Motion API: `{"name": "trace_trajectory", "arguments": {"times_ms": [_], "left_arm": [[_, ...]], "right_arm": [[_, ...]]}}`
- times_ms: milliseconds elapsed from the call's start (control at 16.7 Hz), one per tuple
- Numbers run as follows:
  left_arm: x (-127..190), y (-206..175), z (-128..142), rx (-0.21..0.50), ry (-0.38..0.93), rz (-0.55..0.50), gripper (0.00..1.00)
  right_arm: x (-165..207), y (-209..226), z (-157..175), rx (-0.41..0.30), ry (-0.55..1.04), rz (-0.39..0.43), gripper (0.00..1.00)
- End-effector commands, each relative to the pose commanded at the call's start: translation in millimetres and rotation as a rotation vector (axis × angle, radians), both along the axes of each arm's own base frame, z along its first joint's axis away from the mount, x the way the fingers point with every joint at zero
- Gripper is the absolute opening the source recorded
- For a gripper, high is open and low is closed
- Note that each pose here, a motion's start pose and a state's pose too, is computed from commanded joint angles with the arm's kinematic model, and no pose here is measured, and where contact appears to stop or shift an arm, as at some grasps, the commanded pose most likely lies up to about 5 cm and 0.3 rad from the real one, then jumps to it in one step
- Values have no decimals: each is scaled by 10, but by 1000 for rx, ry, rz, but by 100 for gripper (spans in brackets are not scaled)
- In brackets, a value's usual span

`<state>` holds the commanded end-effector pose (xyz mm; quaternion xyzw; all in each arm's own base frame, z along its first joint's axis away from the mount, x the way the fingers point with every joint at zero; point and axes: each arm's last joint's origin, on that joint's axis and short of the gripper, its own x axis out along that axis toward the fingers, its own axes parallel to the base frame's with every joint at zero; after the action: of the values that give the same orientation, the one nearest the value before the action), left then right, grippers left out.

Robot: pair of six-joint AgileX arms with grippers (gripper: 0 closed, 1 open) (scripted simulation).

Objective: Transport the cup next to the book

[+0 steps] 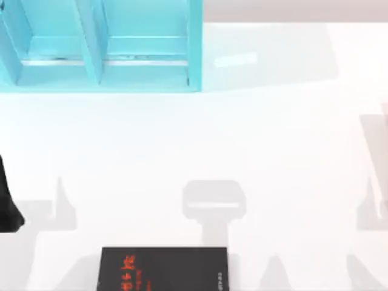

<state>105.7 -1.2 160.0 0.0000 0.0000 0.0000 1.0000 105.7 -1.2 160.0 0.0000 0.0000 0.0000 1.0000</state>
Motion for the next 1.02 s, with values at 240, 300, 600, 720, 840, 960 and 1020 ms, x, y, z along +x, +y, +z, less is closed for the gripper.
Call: {"name": "trace_trajectory", "arguments": {"times_ms": [240,300,600,720,840,960,1020], "left_arm": [[1,1,39,25,16,3,100],[3,3,81,54,35,6,100],[100,29,466,342,241,0,100],[203,54,664,500,355,-25,100],[355,93,865,662,479,-71,100],[554,149,1046,823,607,-141,100],[669,186,1125,899,671,-185,100]], "right_arm": [[0,0,0,0,0,0,100],[0,0,0,0,0,0,100],[0,0,0,0,0,0,100],[0,0,0,0,0,0,100],[0,0,0,0,0,0,100],[0,0,0,0,0,0,100],[0,0,0,0,0,0,100]]}}
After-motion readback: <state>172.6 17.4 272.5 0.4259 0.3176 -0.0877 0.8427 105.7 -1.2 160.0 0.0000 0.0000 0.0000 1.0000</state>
